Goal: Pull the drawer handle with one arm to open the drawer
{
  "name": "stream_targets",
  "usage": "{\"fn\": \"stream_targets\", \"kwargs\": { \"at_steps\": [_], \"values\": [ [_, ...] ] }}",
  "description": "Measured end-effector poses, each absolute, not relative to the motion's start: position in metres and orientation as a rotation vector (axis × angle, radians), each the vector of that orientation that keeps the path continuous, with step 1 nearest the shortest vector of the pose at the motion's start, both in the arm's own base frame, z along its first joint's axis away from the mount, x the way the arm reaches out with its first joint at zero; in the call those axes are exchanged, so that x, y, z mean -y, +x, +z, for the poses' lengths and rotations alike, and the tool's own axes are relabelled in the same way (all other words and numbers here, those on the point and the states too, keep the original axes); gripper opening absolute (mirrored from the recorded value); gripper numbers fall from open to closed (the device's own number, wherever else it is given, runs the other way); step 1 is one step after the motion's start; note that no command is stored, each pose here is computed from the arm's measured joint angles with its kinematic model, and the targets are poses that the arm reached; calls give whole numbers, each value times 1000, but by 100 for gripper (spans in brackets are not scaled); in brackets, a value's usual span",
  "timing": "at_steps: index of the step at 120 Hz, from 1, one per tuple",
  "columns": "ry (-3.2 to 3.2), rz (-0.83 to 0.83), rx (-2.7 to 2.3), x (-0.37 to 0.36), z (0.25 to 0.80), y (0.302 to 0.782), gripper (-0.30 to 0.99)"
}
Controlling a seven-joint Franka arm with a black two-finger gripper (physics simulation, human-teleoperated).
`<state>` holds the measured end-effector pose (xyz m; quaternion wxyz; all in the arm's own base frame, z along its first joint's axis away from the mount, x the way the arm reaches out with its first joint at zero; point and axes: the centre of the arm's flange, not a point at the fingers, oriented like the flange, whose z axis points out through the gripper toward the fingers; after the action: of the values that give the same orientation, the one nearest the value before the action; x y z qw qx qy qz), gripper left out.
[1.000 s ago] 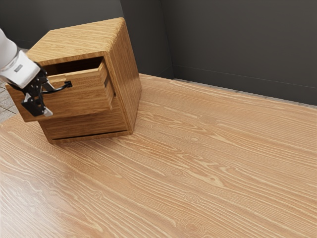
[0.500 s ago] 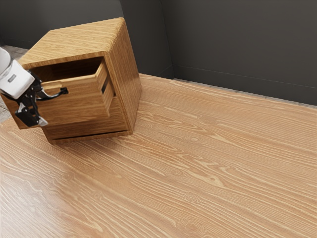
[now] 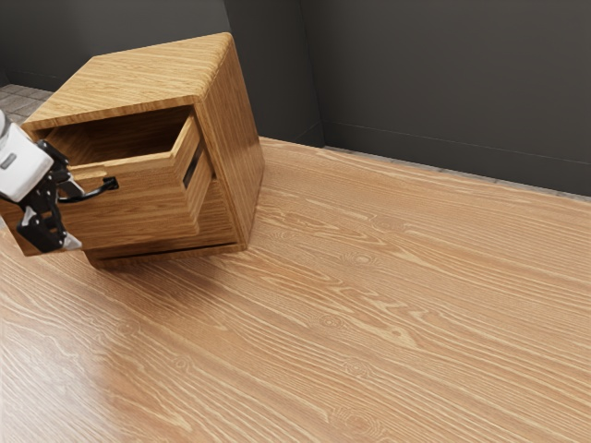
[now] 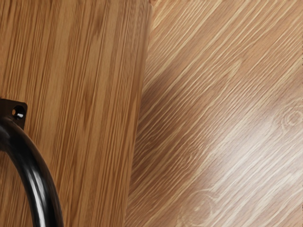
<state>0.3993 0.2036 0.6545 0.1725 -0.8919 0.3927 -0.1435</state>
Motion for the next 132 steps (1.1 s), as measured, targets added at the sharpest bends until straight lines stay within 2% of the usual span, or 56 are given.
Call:
{"fn": "stream_targets", "kwargs": {
  "at_steps": [25,29,36,78,81,132],
  "values": [
    [-2543,-396,-1107,-194,649,392,73],
    [-2546,-400,-1107,-193,648,391,77],
    [-2546,-408,-1105,-193,649,389,69],
    [-2546,-426,-1100,-188,648,375,73],
    [-2548,-424,-1096,-189,647,374,69],
    [-2542,-432,-1111,-168,646,361,70]
  ]
}}
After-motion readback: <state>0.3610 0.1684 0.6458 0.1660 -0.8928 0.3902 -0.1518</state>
